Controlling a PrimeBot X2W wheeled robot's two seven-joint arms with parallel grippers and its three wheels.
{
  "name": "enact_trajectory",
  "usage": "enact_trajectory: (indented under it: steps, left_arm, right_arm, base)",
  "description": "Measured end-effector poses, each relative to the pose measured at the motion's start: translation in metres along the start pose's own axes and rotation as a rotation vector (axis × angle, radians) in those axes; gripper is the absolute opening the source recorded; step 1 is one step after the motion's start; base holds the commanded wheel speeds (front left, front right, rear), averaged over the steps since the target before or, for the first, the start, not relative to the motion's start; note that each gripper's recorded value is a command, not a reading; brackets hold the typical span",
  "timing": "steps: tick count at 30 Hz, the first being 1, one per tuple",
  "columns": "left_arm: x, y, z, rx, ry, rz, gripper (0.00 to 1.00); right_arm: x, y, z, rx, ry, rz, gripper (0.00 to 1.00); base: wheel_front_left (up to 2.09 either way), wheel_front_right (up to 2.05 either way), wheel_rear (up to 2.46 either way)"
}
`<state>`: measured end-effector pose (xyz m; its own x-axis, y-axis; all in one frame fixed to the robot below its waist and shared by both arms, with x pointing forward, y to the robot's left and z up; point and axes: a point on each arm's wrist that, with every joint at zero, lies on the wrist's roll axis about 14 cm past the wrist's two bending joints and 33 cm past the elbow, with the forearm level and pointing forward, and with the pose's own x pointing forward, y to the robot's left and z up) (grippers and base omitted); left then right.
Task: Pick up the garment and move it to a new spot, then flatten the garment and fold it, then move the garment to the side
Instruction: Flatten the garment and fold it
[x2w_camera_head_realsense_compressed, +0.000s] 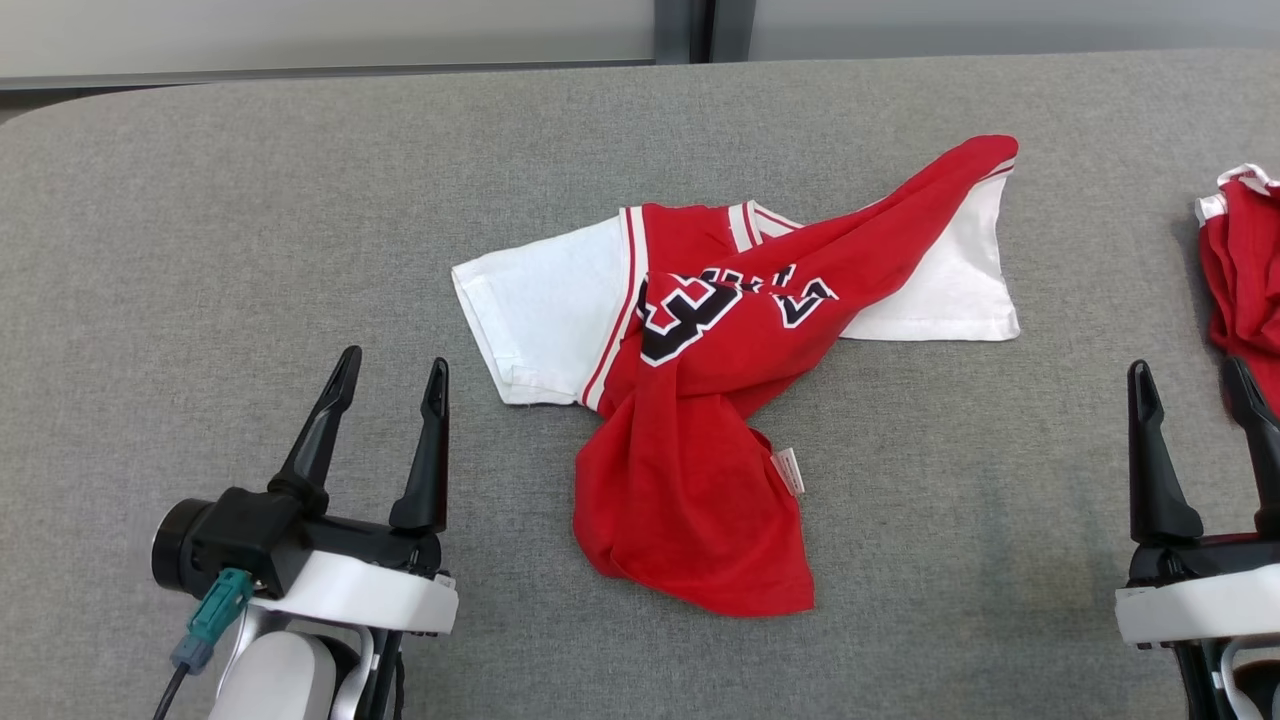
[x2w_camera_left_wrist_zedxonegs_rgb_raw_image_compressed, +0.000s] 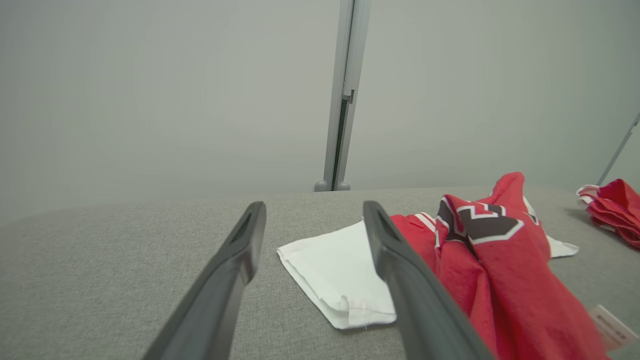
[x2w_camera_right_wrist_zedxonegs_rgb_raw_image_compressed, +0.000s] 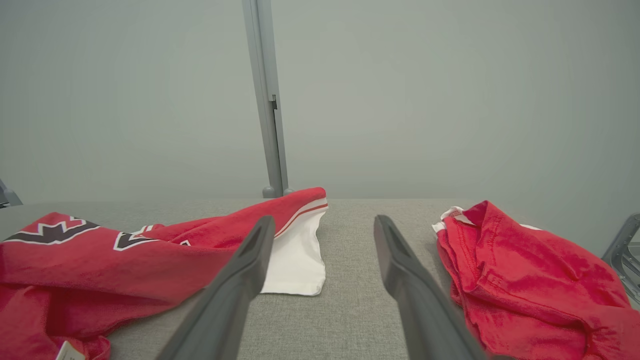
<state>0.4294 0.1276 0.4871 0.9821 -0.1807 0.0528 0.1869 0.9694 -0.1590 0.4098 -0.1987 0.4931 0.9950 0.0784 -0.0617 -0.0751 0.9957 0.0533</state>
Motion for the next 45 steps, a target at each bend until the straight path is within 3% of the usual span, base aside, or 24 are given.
enact_trajectory:
  steps: [10, 18, 22, 23, 24, 31, 45]
  left_arm:
    - [-0.001, -0.01, -0.004, -0.01, 0.02, -0.026, 1.0]
    - [-0.013, -0.098, -0.035, -0.113, 0.191, -0.286, 1.0]
    - [-0.021, -0.112, -0.059, -0.127, 0.298, -0.323, 1.0]
    - [-0.021, -0.112, -0.062, -0.126, 0.309, -0.317, 0.42]
    - [-0.02, -0.111, -0.064, -0.124, 0.317, -0.312, 0.0]
    - [-0.006, -0.089, -0.063, -0.098, 0.296, -0.251, 0.0]
    - [0.079, -0.007, -0.016, 0.051, 0.129, -0.13, 0.0]
  right_arm:
    - [0.003, 0.002, 0.001, 0.003, 0.001, 0.004, 1.0]
    - [0.004, 0.004, -0.004, 0.014, 0.013, 0.003, 1.0]
    - [0.005, 0.006, -0.006, 0.022, 0.02, 0.004, 1.0]
    - [0.005, 0.005, -0.007, 0.023, 0.021, 0.002, 1.0]
    - [0.005, 0.004, -0.007, 0.023, 0.022, 0.0, 1.0]
    - [0.008, -0.001, -0.011, 0.027, 0.025, -0.015, 1.0]
    - [0.024, 0.0, -0.025, 0.051, 0.039, -0.017, 1.0]
  base:
    - [0.0, 0.0, 0.0]
    - [0.0, 0.0, 0.0]
    - [0.0, 0.0, 0.0]
    - [0.0, 0.0, 0.0]
    - [0.0, 0.0, 0.0]
    - [0.0, 0.0, 0.0]
    - [0.0, 0.0, 0.0]
